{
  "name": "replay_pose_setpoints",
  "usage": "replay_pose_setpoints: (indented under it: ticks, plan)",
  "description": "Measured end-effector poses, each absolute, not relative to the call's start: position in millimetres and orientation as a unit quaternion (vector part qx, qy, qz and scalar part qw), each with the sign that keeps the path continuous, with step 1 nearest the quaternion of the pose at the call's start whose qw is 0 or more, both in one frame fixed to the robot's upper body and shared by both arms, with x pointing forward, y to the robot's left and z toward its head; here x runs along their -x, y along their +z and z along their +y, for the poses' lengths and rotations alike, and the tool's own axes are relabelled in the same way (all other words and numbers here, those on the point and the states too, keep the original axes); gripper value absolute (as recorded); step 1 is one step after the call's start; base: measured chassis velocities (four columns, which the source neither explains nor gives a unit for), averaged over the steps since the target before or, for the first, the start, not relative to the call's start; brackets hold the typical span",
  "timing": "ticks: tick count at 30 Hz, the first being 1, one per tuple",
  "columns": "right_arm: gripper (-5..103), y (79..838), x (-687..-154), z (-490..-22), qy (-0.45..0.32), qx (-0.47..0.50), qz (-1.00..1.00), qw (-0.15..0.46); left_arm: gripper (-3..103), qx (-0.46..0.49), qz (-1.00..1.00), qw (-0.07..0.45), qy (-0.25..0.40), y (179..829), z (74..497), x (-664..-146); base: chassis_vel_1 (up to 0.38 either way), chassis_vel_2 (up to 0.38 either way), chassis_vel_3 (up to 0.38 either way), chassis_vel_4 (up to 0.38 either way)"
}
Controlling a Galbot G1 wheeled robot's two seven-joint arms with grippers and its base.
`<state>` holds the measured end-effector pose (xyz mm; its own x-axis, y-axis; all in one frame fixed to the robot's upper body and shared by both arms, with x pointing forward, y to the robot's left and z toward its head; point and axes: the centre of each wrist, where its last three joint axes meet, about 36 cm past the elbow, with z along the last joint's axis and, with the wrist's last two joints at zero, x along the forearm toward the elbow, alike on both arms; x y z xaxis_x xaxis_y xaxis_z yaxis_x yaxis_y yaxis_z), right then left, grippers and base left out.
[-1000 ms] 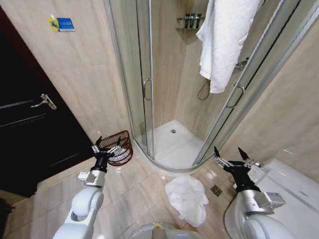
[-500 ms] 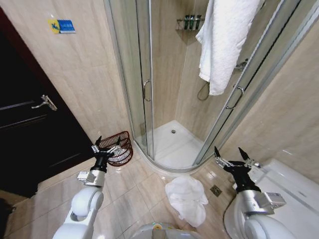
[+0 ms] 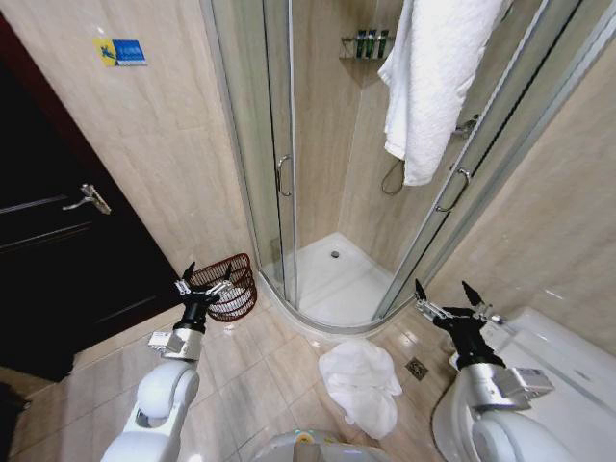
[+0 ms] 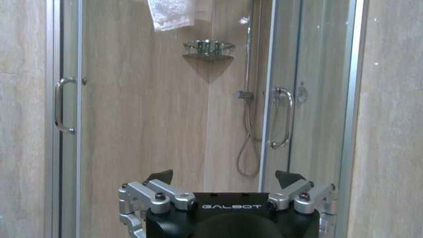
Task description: Discard the used towel into the hamper.
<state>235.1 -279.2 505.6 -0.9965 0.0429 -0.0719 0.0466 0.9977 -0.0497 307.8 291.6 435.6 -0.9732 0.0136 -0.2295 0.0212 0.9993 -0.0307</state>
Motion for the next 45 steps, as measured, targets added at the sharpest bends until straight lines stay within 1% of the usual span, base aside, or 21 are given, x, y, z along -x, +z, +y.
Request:
replay_pose_setpoints:
  ticks: [2,12,17,26,38,45]
  plan:
    - [100,508,-237,-281,-0.027,-0.024,0.999,0.04,100,-0.01,0.993,0.119,-0.027,436,290,-307,0.0,0.0,0.0,0.0]
    - [100,522,-247,-280,-0.027,-0.023,0.998,0.056,100,-0.011,0.992,0.12,-0.03,436,290,-306,0.0,0.0,0.0,0.0]
    - [100,519,-239,-277,-0.032,-0.008,0.999,0.03,100,-0.009,0.992,0.121,-0.027,437,292,-305,0.0,0.0,0.0,0.0]
    - [100,515,-232,-276,-0.037,-0.013,0.999,0.017,100,-0.009,0.992,0.125,-0.028,438,293,-308,0.014,-0.019,-0.034,0.029]
    - [100,516,-232,-276,-0.039,-0.014,0.999,0.019,100,-0.011,0.992,0.126,-0.027,439,293,-308,0.122,-0.127,-0.137,0.12]
    - [100,508,-243,-279,-0.033,-0.021,0.998,0.042,100,-0.011,0.992,0.123,-0.028,437,292,-307,0.09,-0.066,-0.049,0.059]
